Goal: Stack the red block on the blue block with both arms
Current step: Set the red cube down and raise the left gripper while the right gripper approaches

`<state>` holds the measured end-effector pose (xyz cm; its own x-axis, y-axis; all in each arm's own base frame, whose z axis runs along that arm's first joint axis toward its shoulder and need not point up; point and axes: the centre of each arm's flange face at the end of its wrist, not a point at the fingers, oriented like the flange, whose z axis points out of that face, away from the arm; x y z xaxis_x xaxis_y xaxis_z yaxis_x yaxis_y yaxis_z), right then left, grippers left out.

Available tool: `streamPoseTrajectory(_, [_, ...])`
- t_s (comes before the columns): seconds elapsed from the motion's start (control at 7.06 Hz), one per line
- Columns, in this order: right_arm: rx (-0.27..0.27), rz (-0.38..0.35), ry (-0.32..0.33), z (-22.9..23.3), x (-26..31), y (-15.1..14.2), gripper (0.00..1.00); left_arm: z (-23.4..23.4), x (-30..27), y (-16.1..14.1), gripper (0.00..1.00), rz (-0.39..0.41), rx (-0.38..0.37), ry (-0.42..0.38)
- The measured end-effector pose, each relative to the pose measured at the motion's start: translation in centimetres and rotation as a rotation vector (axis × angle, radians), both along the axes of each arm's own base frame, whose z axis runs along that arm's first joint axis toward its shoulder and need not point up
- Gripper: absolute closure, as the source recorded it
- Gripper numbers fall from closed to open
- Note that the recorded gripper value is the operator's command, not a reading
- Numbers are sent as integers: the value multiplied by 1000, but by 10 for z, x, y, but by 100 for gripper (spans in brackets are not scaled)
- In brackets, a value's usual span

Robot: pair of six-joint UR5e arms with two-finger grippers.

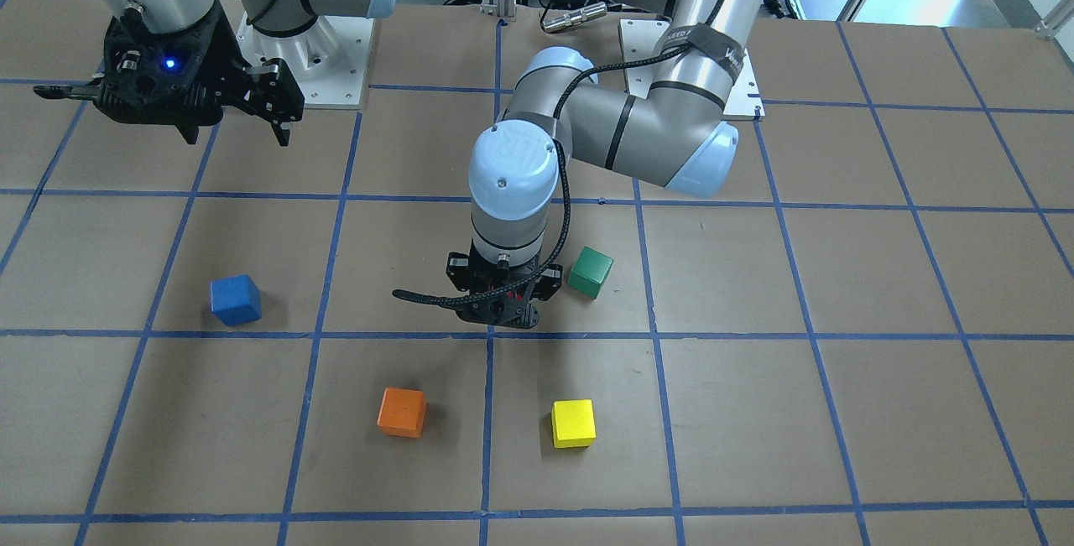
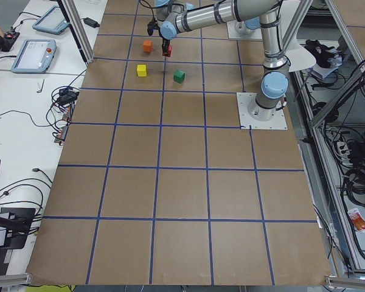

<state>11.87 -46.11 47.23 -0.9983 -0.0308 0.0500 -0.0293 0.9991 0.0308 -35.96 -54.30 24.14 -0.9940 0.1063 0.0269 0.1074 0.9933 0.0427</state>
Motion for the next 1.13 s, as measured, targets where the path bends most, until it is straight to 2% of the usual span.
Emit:
streamPoseTrajectory(0.14, [1, 0, 0, 0, 0, 0, 0, -16, -4, -3, 15, 0, -2, 0])
streamPoseTrajectory(0.28, [2, -1, 1, -1, 0, 0, 0, -32, -6, -6, 0, -3, -5, 0])
streamPoseTrajectory(0.57, [5, -7, 1, -3, -2, -1, 0, -36, -6, -12, 0, -7, -21, 4])
streamPoseTrajectory(0.71, [5, -12, 0, -4, -4, -2, 0, -11, 1, -19, 0, -4, -54, 21])
streamPoseTrajectory(0.85, [4, -13, -3, -4, -4, -2, 0, 31, 21, -31, 0, -13, -80, 41])
streamPoseTrajectory(1.13, [27, -8, -20, -15, 0, -9, 0, 142, 97, -46, 0, -69, -72, 55])
